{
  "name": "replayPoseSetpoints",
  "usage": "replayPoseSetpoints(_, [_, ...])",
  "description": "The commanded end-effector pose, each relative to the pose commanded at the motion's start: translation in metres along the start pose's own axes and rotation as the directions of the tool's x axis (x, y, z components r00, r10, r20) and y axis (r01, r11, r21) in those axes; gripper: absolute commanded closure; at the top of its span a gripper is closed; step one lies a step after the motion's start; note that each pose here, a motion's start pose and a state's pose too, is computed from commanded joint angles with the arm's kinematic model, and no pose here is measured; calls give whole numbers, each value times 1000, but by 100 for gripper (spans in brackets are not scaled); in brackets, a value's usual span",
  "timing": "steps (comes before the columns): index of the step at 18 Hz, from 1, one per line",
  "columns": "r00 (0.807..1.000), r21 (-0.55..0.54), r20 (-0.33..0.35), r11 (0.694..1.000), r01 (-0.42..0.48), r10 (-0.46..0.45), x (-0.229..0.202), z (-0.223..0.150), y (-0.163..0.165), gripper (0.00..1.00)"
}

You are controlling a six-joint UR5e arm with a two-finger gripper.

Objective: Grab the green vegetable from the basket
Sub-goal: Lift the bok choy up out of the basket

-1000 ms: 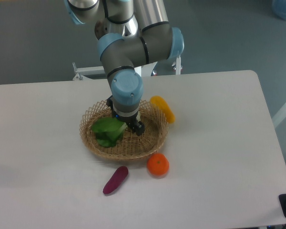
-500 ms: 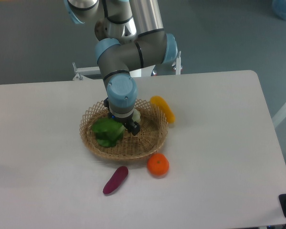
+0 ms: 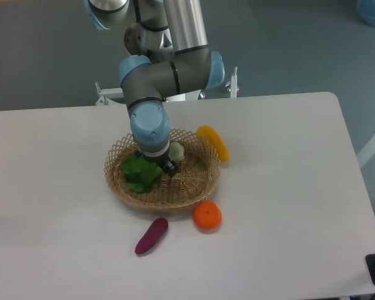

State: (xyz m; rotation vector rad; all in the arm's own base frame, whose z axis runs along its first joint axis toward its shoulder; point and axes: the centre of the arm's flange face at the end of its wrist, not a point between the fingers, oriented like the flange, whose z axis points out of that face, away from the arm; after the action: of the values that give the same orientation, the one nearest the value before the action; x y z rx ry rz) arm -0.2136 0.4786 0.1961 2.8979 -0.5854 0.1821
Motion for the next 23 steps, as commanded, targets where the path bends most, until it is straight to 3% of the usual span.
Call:
replayPoseSetpoints(3, [1000,7,12,1000,4,-4,-1,-6,1,86])
replayPoseSetpoints(5, [1000,15,25,1000,5,-5,-2,-14,1,95])
replayPoseSetpoints(14, [992,78,109,995,59,-68,-40,-71,27,94])
replayPoseSetpoints(23, [959,176,207,972,157,-192,-98,-141,73,93])
